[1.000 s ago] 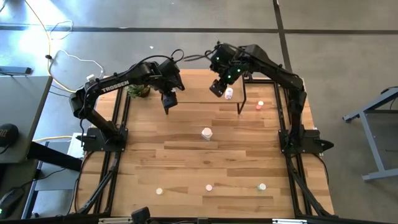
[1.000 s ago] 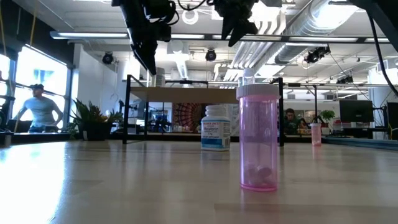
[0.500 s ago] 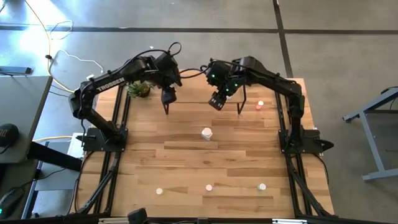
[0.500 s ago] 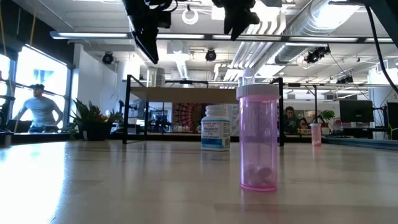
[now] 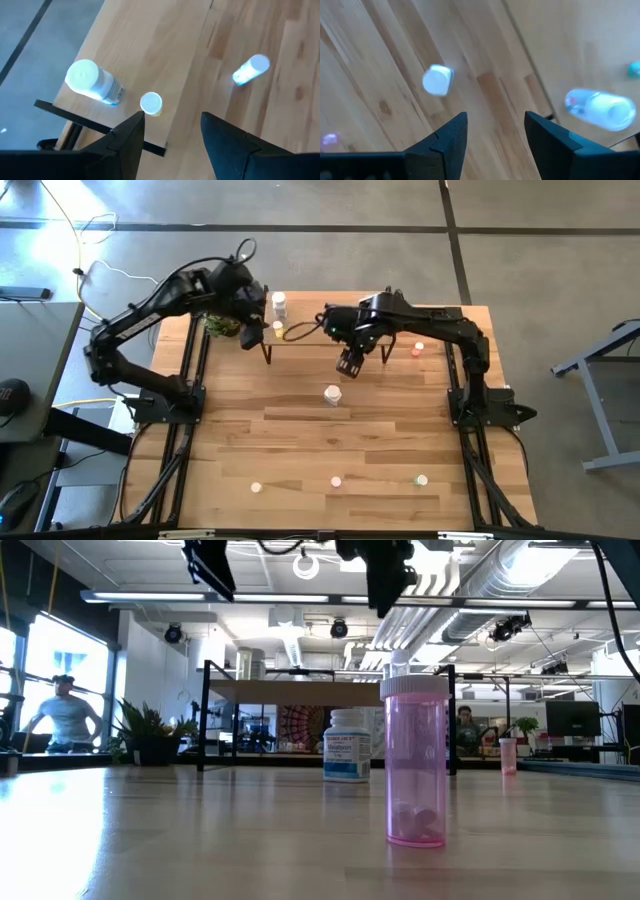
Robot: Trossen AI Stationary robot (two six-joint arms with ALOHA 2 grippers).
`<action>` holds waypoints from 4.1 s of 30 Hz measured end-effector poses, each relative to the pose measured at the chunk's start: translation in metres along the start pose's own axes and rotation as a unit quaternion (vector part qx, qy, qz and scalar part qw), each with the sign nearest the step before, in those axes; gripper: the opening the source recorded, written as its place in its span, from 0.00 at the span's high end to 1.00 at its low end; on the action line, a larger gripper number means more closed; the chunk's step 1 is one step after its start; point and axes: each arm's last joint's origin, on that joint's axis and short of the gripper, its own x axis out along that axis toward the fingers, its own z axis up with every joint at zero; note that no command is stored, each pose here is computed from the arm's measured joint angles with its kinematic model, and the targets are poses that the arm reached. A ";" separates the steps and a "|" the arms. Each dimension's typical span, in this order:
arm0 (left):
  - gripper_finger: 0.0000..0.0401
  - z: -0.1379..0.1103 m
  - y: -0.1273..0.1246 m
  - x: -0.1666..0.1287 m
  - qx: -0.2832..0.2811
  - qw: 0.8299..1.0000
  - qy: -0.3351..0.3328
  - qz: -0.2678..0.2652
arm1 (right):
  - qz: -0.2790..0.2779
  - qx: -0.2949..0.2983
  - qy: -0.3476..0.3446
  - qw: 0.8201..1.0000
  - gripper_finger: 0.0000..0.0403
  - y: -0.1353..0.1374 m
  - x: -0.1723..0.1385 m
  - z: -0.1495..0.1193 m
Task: Pick and place medicine bottles onto shelf by color
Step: Put the white pill bottle on the shelf
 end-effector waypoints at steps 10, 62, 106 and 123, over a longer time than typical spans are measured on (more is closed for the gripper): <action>0.55 -0.041 -0.019 0.005 -0.051 0.996 -0.054 -0.041 | 0.048 0.012 0.019 0.999 0.53 0.019 0.033 -0.018; 0.55 -0.069 -0.058 0.012 -0.081 0.986 -0.112 -0.094 | 0.034 -0.035 -0.051 0.998 0.35 0.064 0.158 -0.031; 0.55 -0.069 -0.056 0.012 -0.080 0.989 -0.117 -0.050 | 0.115 -0.138 -0.152 0.972 0.60 -0.001 0.016 0.033; 0.55 -0.062 -0.053 0.011 -0.050 0.986 -0.156 -0.001 | -0.012 -0.134 -0.231 0.964 0.60 -0.088 -0.036 0.045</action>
